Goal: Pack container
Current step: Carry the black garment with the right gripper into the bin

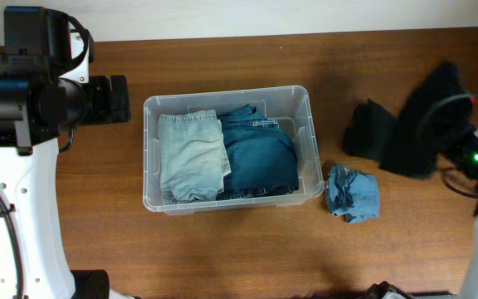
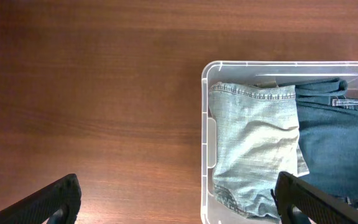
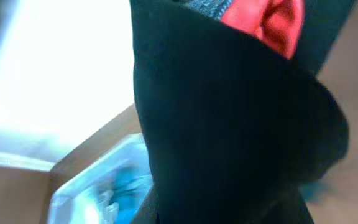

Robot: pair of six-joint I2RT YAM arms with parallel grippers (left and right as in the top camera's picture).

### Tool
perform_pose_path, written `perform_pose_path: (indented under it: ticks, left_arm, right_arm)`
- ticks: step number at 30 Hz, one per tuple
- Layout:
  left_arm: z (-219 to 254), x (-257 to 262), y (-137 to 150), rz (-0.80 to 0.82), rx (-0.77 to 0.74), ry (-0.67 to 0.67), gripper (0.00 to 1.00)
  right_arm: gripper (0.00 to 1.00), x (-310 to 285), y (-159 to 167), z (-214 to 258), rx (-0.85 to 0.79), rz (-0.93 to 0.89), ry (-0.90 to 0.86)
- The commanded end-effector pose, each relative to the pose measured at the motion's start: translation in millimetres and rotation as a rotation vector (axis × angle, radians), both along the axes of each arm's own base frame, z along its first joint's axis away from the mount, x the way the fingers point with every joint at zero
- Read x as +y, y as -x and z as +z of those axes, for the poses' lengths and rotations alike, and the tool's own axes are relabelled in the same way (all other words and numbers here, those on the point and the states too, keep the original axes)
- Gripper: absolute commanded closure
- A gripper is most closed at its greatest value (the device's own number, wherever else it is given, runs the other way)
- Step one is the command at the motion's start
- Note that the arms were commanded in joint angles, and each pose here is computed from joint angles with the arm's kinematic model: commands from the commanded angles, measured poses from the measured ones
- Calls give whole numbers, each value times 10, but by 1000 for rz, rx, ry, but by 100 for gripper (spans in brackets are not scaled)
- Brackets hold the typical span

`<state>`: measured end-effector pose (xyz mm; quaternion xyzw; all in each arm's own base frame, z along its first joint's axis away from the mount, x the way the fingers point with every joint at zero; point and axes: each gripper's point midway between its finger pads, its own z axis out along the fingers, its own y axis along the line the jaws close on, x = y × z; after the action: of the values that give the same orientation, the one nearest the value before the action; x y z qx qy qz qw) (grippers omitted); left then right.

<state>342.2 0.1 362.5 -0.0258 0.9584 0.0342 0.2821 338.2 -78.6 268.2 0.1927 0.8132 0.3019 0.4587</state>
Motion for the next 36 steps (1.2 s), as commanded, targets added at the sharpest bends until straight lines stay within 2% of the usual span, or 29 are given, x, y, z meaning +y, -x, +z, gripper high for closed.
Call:
perform_pose_path:
  ticks: [1, 9, 13, 17, 18, 24, 26, 27, 29, 33, 36]
  left_arm:
    - [18, 22, 10, 18, -6, 5, 1]
    - [18, 22, 10, 18, -6, 5, 0]
    - [18, 22, 9, 18, -7, 5, 1]
    - [18, 22, 9, 18, -7, 5, 1]
    - [18, 22, 9, 18, -7, 5, 1]
    - [19, 22, 9, 18, -7, 5, 1]
    - [19, 22, 9, 18, -7, 5, 1]
    - [18, 22, 9, 18, -7, 5, 1]
    - [18, 22, 9, 18, -7, 5, 1]
    - [18, 22, 9, 18, -7, 5, 1]
    - [19, 22, 9, 18, -7, 5, 1]
  right_arm:
    - [96, 818, 12, 329, -97, 268, -37]
    - [96, 2447, 197, 238, -98, 760, -64]
    - [96, 2963, 151, -63, -57, 871, -46]
    - [96, 3087, -88, -500, 23, 849, -22]
    - [96, 3085, -217, -753, 75, 824, -18]
    - [96, 2834, -516, -1565, 263, 682, 48]
    - [63, 2831, -513, -1690, 294, 680, 48]
    - [53, 2829, -503, -1707, 303, 676, 53]
    - [41, 2841, -491, -1670, 302, 672, 68]
    - [30, 2795, -498, -1440, 274, 634, 146]
    - [28, 2652, -528, -1128, 241, 562, 237]
